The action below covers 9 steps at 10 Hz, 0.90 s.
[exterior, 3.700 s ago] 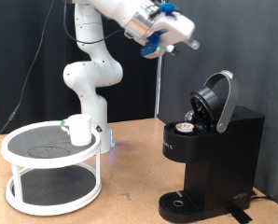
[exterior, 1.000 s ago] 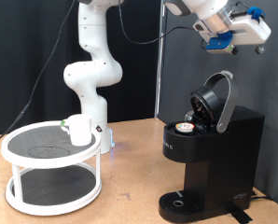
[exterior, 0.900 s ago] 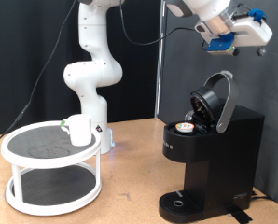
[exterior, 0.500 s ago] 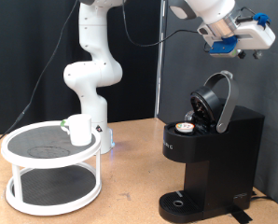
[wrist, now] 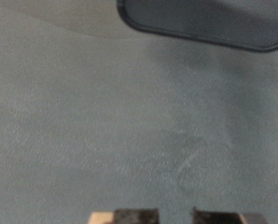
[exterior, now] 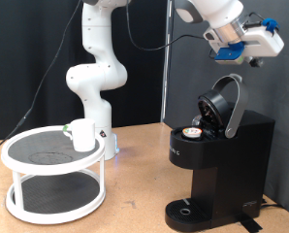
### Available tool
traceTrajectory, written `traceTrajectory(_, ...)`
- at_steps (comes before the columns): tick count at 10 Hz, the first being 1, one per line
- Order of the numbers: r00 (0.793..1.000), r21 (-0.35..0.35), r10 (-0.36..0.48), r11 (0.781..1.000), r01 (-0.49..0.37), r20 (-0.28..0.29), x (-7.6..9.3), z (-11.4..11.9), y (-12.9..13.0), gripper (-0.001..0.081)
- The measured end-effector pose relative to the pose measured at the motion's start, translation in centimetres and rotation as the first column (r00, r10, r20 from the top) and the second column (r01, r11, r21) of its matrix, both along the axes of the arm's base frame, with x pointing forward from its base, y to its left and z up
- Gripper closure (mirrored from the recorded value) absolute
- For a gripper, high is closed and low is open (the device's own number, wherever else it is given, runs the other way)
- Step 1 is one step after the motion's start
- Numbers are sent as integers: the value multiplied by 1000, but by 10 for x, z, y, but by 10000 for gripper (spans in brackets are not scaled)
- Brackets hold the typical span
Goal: Make a cup of coffee with the keurig machine
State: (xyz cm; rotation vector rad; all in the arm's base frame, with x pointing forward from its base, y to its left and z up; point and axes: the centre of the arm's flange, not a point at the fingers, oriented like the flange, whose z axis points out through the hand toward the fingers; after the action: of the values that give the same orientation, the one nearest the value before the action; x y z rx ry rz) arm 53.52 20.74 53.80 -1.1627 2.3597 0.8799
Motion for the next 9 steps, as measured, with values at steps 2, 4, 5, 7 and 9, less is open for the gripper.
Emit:
traceTrajectory(2,1000,-13,6,1000,-6,-6,-1,-10,-7,803)
traceTrajectory(4,1000,-20,15,1000,-15,-6,-3,-19,-14,805)
traceTrajectory(5,1000,-22,24,999,-24,0,-5,-21,-19,806)
traceTrajectory(7,999,-26,40,999,-40,11,-12,-23,-26,806)
traceTrajectory(9,999,-27,41,999,-40,18,-20,-22,-34,806)
